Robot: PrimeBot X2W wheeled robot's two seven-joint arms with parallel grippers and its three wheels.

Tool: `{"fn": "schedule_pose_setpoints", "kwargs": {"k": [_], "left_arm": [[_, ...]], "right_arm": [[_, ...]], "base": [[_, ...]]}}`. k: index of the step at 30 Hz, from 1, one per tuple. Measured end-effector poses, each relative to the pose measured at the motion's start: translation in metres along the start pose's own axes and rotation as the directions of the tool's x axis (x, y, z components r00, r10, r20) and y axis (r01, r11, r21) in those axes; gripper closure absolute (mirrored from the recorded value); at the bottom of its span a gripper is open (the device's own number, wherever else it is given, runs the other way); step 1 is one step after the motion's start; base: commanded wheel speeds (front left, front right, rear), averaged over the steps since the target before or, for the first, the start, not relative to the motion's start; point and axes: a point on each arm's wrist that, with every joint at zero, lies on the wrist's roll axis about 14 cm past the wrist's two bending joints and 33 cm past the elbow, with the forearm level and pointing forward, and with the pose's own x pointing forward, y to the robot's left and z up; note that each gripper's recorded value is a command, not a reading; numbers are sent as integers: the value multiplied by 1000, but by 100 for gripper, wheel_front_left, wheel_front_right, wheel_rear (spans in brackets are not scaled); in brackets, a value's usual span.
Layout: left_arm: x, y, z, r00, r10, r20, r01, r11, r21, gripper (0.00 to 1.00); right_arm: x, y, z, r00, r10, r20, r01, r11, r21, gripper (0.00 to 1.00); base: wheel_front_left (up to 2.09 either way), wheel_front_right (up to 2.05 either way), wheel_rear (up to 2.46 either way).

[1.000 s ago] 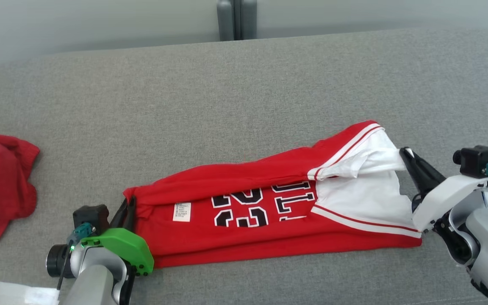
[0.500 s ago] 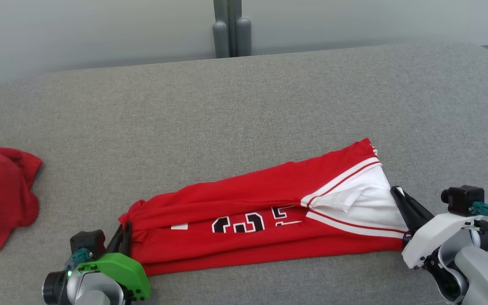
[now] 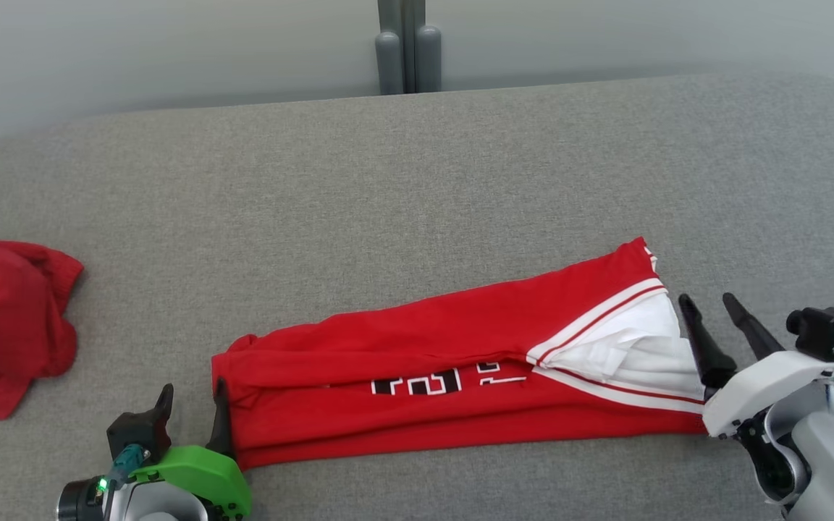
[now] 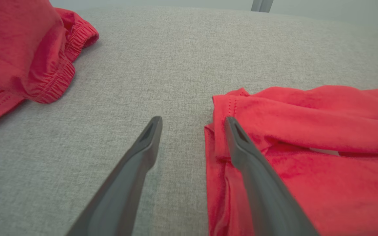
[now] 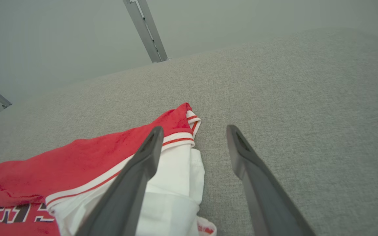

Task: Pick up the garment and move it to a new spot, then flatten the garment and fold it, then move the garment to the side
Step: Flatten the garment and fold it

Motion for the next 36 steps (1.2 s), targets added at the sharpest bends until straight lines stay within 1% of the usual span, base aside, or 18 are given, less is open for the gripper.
{"fn": "schedule_pose_setpoints", "kwargs": {"k": [4,9,13,24,25,26,27,28,31,36], "left_arm": [[-2,4,7,1000,10,27,-10,1000,8,0],[-6,10,16,998,25,59,-26,1000,16,0],[-10,15,17,997,39,65,-40,999,12,0],[-14,25,16,995,75,64,-75,997,-2,0],[-14,25,16,995,75,66,-75,997,-2,0],[-14,24,17,995,74,69,-74,997,-2,0],[-14,24,18,995,72,71,-72,997,-3,0],[-14,24,19,995,72,73,-72,997,-4,0],[-15,23,20,994,73,78,-73,997,-6,0],[-15,22,23,994,73,87,-73,997,-5,0]], "right_arm": [[5,7,-23,998,8,-67,-10,999,-30,0],[23,9,-29,995,0,-99,-7,998,-67,0],[24,5,-53,984,-23,-177,8,996,-83,0],[22,18,-93,949,-17,-316,11,1000,-21,0],[22,19,-95,946,-15,-323,10,1000,-18,22],[22,20,-96,943,-12,-333,7,1000,-18,58],[23,21,-97,940,-9,-341,3,1000,-18,85],[23,22,-98,939,-6,-344,3,1000,-12,100],[24,29,-100,938,14,-348,-13,1000,6,100],[25,21,-93,948,-6,-318,5,1000,-4,100]], "base": [[0,0,0],[0,0,0],[0,0,0],[0,0,0],[0,0,0],[0,0,0],[0,0,0],[0,0,0],[0,0,0],[0,0,0]]}}
